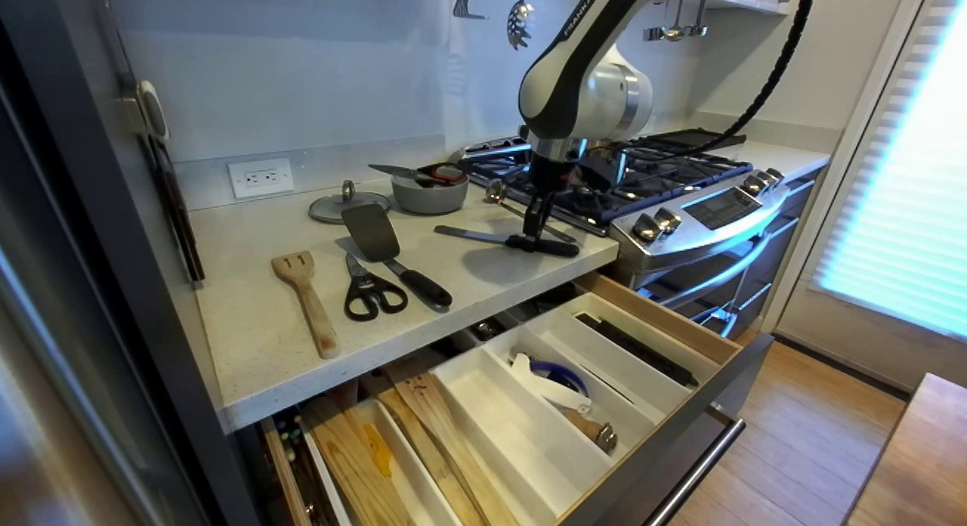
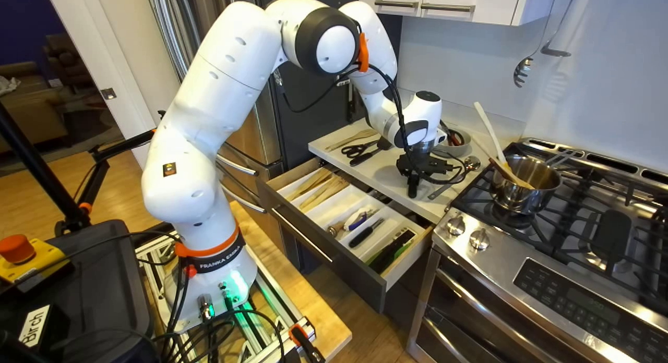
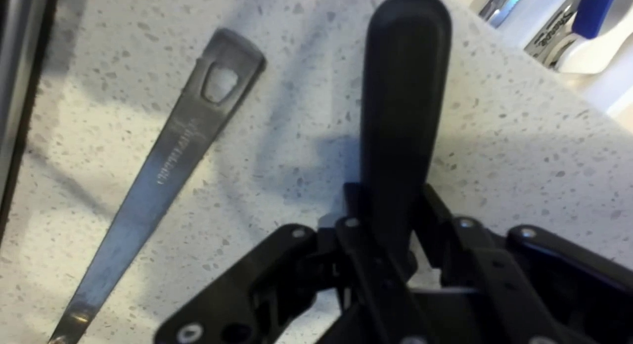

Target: Shift the knife from the counter to the pot

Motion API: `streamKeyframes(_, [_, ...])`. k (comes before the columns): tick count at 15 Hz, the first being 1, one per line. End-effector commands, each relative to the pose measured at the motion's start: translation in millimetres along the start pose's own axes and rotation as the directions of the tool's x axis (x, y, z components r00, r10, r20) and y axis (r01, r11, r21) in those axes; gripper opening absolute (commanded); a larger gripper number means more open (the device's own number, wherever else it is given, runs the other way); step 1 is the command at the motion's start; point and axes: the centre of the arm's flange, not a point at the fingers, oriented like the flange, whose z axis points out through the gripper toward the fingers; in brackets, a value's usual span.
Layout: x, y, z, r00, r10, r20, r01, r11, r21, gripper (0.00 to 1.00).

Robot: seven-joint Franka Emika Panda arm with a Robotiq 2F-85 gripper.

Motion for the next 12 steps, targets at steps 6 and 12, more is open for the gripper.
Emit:
streamKeyframes(6, [-28.7, -40.9, -40.0, 0.978, -0.193, -0.079, 0.184, 0.976, -0.116, 0.07])
streamKeyframes(12, [-78.6, -130.9, -54.2, 0.922, -0.221, -0.319, 0.116, 0.942, -0.316, 0.07])
